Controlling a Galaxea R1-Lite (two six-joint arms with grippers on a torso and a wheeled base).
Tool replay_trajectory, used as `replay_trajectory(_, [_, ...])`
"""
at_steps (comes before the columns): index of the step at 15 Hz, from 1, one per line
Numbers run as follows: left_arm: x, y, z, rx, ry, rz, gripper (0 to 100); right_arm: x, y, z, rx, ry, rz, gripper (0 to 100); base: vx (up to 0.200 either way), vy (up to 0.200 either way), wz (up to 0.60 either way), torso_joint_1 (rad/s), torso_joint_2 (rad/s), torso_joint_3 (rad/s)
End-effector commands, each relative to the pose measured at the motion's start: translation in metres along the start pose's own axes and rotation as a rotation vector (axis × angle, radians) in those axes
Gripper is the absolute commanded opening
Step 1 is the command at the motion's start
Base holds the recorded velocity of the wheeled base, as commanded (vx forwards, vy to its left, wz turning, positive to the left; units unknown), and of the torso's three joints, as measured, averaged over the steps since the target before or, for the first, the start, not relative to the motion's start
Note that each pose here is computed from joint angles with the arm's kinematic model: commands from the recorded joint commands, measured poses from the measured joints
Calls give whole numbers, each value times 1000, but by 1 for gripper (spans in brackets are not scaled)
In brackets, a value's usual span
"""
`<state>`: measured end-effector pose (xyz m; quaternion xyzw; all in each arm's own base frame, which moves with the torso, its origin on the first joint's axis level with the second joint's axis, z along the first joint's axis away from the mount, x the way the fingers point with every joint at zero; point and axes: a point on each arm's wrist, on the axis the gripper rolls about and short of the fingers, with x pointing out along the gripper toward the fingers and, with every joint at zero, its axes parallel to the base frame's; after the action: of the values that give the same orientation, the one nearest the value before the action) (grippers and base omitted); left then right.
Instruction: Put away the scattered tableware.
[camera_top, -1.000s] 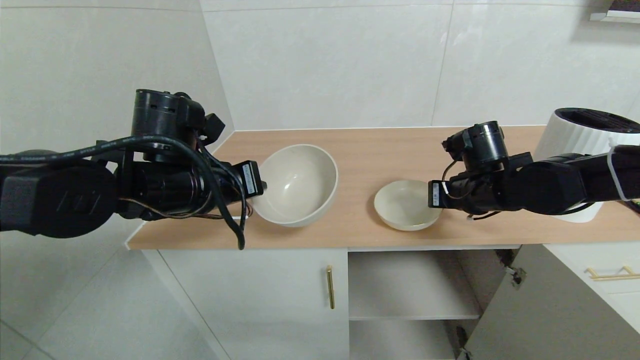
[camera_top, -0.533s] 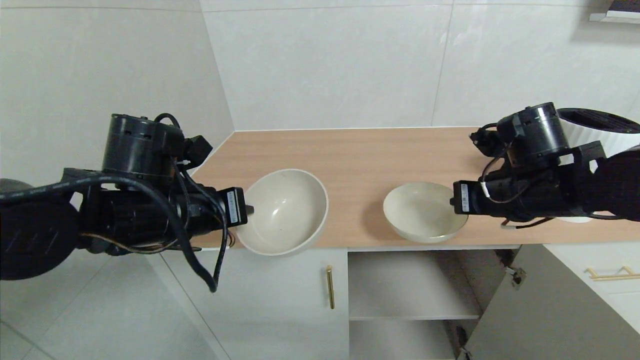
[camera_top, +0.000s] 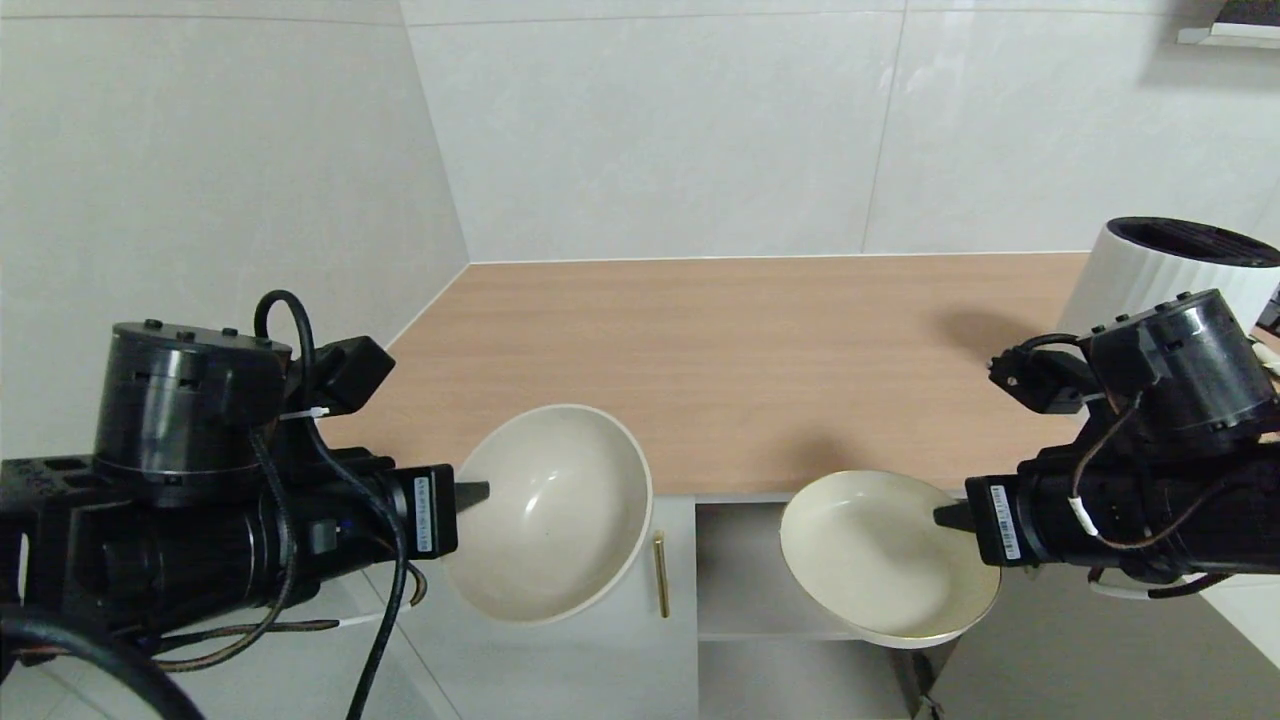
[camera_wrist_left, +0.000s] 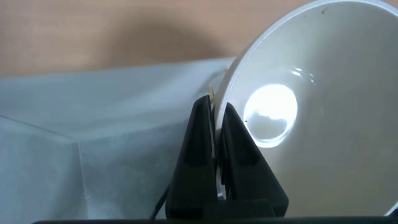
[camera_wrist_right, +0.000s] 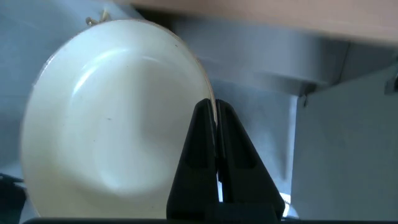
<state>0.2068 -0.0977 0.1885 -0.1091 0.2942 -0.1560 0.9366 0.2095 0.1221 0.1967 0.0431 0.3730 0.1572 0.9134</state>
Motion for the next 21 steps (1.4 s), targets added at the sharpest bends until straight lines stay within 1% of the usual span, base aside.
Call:
replay_trajectory(1, [-8,1,-4,-1,-7,-4,0,-5,-1,-5,-2,2,3,0,0,0,0,0,0,0])
replay_trajectory(4, [-4,1,-5,-2,6,-5,0,-3,-1,-6,2,8,0,0,0,0,0,0,0,0])
replay_trajectory(5, [-3,2,-5,-5,14,-7,0,-2,-2,-6,3,9,-2,0,-200,0,0,-2,7,12])
replay_trajectory(7, [-3,1,-5,-2,12,-11,0,1,-2,-6,2,15,-6,0,-200,0,0,7,2,2])
replay_trajectory(9, [-3,1,-5,-2,15,-10,0,6,-3,-9,2,35,-15,0,0,0,0,0,0,0])
replay_trajectory(13, [-3,1,-5,-1,15,-10,0,7,-4,-11,1,41,-22,0,0,0,0,0,0,0])
replay_trajectory(19, [-2,1,-6,-1,18,-11,0,15,-5,-16,-3,29,-19,0,0,0,0,0,0,0])
replay_trajectory(21, [-3,1,-5,-2,12,-10,0,15,-5,-17,-5,30,-20,0,0,0,0,-31,60,40])
